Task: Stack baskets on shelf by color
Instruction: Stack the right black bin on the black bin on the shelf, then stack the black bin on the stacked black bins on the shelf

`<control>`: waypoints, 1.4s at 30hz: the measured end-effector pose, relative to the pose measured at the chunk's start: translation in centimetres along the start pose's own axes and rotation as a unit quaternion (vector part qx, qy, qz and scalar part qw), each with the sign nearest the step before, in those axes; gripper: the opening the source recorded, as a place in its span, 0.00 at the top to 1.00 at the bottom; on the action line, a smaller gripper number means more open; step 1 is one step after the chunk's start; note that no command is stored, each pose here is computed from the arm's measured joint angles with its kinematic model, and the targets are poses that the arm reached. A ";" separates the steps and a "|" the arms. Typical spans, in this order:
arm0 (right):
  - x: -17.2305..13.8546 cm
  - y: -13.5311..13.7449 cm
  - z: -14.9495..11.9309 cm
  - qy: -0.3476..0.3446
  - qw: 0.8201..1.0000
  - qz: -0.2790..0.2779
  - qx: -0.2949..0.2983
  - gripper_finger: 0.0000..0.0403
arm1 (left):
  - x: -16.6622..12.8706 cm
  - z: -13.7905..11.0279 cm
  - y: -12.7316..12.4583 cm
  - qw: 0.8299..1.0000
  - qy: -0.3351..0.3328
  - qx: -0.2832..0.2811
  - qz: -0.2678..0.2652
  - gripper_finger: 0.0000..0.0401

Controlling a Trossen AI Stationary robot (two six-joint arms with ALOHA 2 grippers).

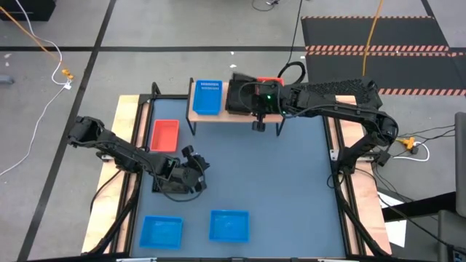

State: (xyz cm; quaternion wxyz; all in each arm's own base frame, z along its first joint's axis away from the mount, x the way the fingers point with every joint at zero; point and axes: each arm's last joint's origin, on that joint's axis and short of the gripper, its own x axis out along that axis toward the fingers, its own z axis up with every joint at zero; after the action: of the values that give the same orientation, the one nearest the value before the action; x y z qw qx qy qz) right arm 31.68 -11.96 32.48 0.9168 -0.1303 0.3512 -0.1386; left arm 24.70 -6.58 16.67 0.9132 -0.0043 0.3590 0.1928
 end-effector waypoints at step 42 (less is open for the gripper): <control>-1.1 17.3 0.4 -0.027 0.982 0.169 0.086 0.73 | -0.4 -0.7 -0.2 0.999 0.011 -0.021 0.025 0.92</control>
State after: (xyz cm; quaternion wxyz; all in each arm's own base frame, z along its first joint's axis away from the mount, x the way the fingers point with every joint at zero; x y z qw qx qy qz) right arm 34.01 4.50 27.61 0.9439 0.0062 0.3301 -0.0083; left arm 24.04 -6.96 16.37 0.9037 -0.0166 0.3651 0.2230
